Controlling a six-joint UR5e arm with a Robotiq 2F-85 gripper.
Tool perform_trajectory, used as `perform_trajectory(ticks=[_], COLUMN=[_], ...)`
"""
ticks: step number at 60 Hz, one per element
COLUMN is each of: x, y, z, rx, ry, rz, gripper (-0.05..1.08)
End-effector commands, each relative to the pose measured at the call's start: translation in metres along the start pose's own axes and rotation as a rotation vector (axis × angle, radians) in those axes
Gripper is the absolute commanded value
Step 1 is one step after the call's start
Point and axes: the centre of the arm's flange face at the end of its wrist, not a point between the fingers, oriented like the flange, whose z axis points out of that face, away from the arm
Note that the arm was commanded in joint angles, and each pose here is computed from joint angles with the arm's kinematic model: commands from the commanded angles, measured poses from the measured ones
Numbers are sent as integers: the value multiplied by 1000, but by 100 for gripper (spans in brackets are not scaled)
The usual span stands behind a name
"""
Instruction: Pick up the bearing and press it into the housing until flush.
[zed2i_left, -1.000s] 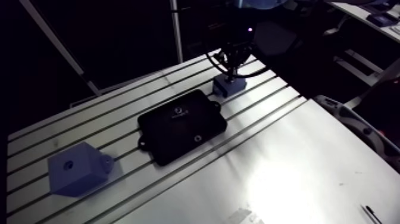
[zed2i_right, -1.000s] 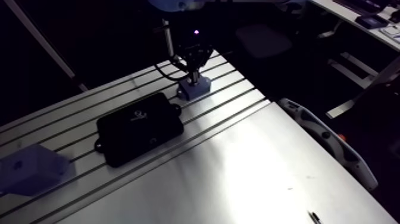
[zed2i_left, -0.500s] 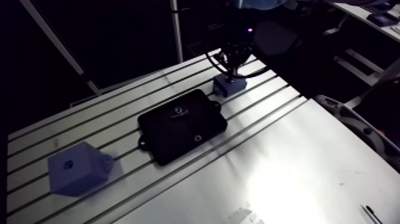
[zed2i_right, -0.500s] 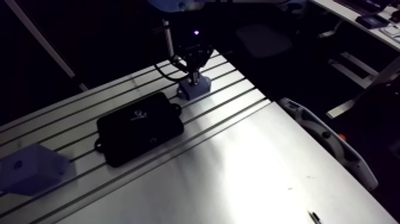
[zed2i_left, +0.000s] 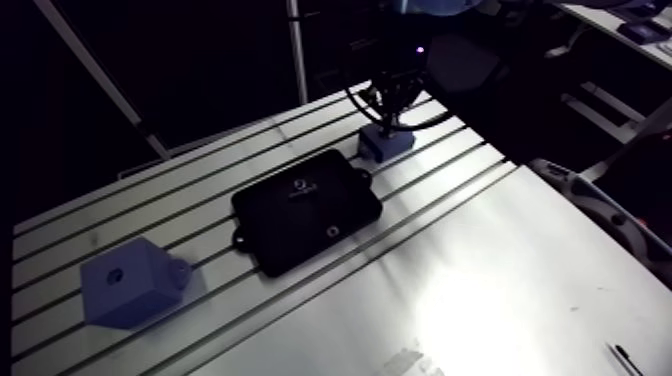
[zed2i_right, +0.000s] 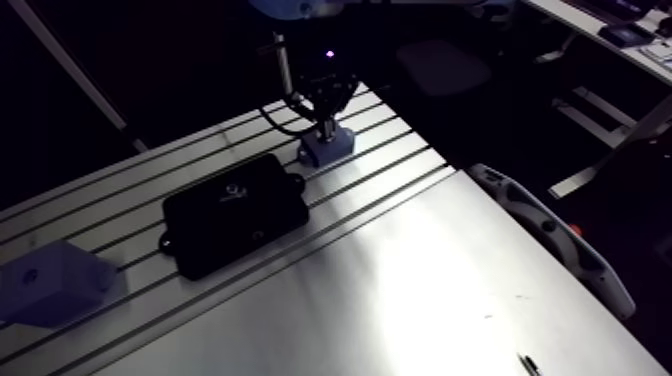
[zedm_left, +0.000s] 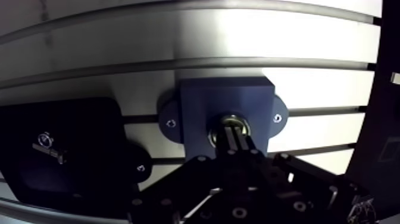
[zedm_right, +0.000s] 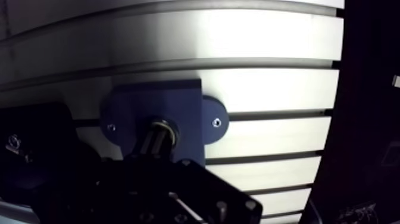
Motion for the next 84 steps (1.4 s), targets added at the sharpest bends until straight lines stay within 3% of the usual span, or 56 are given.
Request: perform_trajectory(ticks=[1, 84], x=[0, -1], y=[0, -2], z=[4, 8], rx=[4, 8], ry=[-6, -13], rz=[0, -2], gripper=[107, 107])
